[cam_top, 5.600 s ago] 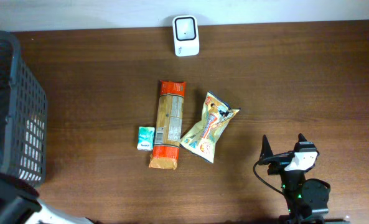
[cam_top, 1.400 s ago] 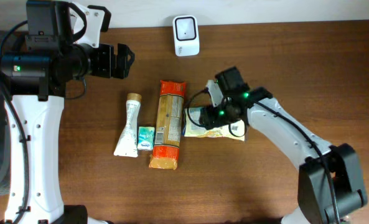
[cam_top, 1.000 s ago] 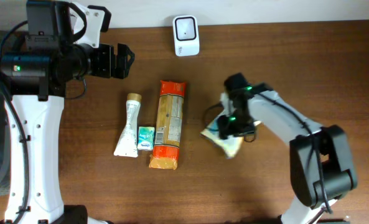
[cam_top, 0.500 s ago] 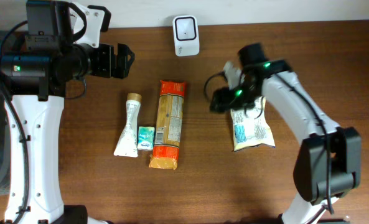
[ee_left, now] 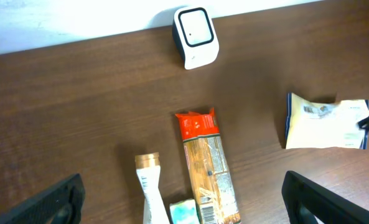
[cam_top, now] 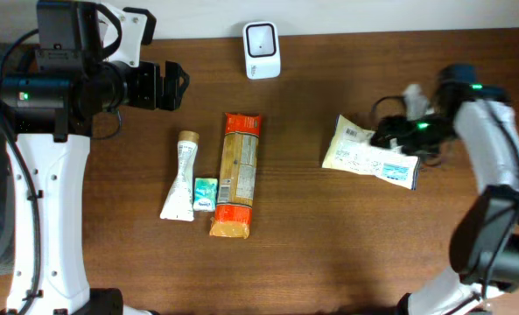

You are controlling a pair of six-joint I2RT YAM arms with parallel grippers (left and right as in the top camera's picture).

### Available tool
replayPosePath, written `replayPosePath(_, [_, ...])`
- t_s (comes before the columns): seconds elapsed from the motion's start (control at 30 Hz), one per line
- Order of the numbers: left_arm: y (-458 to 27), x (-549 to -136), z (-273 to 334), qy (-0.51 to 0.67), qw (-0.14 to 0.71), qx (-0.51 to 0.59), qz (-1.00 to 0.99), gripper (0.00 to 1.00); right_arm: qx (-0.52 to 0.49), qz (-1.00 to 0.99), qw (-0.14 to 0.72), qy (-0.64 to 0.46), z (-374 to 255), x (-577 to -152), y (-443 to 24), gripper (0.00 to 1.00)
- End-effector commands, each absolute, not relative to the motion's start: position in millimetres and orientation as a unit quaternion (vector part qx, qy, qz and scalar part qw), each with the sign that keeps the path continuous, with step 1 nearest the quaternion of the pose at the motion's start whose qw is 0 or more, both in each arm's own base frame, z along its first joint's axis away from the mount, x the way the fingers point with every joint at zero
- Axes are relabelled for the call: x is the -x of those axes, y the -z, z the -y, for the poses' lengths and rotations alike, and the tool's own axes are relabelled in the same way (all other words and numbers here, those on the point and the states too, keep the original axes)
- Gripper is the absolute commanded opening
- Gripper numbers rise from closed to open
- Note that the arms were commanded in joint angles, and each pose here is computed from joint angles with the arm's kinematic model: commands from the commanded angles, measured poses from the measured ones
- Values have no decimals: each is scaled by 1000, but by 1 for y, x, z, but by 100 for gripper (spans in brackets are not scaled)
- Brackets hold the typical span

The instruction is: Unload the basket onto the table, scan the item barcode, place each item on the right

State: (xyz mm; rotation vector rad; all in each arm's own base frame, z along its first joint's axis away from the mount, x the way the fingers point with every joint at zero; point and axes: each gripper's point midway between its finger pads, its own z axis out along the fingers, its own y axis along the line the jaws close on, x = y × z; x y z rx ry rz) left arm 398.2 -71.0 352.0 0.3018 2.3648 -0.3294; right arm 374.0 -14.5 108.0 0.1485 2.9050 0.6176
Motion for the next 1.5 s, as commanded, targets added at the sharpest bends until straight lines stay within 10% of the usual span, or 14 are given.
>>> replayPosePath(0.0, [-355,-397,70,126,364,-124,-915,99,-76,-962,120,-231,60,-368,-108,99])
replayPosePath(0.43, [-355,-397,70,126,364,-124,-915,99,34,-929,108,-352,-14,-381,2,99])
replayPosePath(0.57, [-355,-398,70,126,364,-124,-914,99,-6,-931,72,-357,-33,-386,37,11])
replayPosePath(0.8, [-355,-397,70,126,364,-124,-915,99,61,-872,145,-464,-74,-387,-101,4])
replayPosePath(0.93, [-355,-398,70,126,364,-124,-914,99,125,-835,206,-494,-104,-365,-187,4])
replayPosePath(1.17, [-355,-397,70,126,364,-124,-915,99,57,-953,122,-271,-64,-364,-116,8])
replayPosePath(1.23, [-355,-397,70,126,364,-124,-915,99,26,-981,86,-173,-32,-358,-91,68])
replayPosePath(1.27, [-355,-397,70,126,364,-124,-915,99,26,-986,80,-142,-21,-356,-88,80])
replayPosePath(1.33, [-355,-397,70,126,364,-124,-915,99,81,-984,108,-117,-15,-369,-107,99])
replayPosePath(1.47, [-355,-397,70,126,364,-124,-915,99,367,-915,145,-84,-36,-375,-118,98])
